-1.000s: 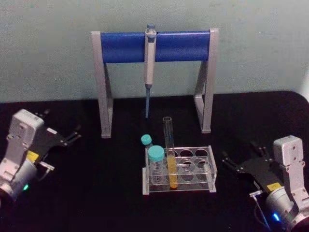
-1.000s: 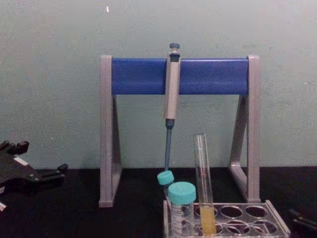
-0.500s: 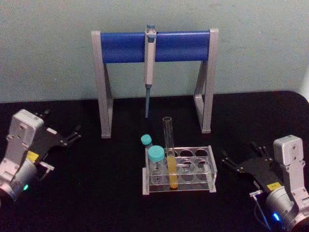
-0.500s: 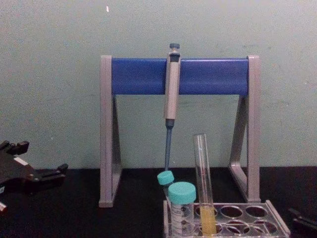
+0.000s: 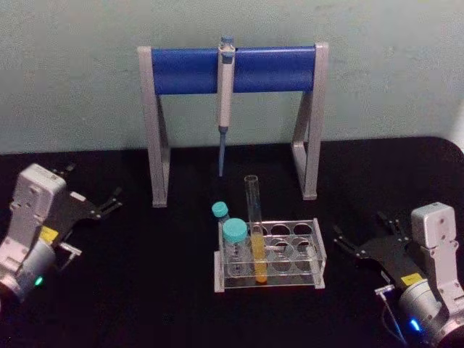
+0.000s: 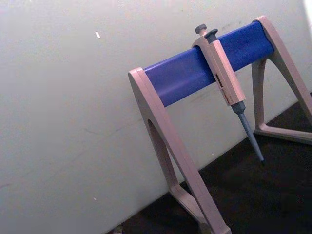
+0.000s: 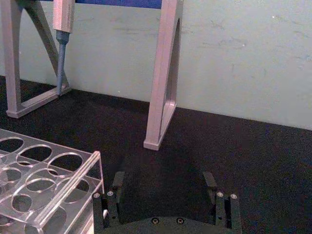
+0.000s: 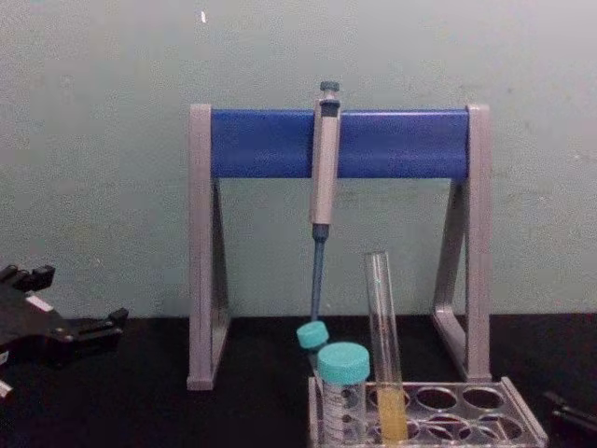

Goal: Pick up the test tube from the test tube rack, shake it, then place it back into the test tube rack.

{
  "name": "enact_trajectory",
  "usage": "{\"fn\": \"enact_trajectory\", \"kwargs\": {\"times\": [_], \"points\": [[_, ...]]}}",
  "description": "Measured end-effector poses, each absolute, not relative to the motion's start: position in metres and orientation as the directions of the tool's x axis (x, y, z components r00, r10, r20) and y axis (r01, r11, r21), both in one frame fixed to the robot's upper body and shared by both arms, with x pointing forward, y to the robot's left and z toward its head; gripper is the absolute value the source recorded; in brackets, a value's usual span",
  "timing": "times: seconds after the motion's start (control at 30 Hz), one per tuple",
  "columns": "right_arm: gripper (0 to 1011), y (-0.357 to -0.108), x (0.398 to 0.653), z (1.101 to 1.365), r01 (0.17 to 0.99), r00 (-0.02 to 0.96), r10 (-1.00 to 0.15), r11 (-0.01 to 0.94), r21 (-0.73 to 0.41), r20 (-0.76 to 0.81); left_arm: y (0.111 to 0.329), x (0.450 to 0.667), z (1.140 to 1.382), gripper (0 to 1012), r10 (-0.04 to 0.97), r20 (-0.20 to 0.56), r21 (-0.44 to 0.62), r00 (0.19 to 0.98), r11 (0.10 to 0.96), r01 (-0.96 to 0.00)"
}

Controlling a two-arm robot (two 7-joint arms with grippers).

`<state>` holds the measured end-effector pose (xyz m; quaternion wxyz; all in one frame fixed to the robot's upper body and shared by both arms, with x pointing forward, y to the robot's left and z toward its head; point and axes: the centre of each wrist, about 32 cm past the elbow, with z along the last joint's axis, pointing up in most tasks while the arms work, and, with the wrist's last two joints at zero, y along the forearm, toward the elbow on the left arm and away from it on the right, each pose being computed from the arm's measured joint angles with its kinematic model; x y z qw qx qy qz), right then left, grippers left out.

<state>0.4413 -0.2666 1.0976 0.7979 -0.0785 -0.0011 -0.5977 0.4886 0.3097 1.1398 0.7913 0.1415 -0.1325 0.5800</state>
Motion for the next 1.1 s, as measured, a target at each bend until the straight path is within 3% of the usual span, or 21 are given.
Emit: {"fn": "enact_trajectory", "kwargs": {"times": [1.1], "points": [[1000, -0.2667, 0.4413, 1.0976, 0.954, 0.285, -0.954, 0.273, -0.124, 0.095, 0.3097, 0.4886, 1.1398, 1001, 0.880, 0.374, 0.070, 0.292, 0.287, -0.955]]}}
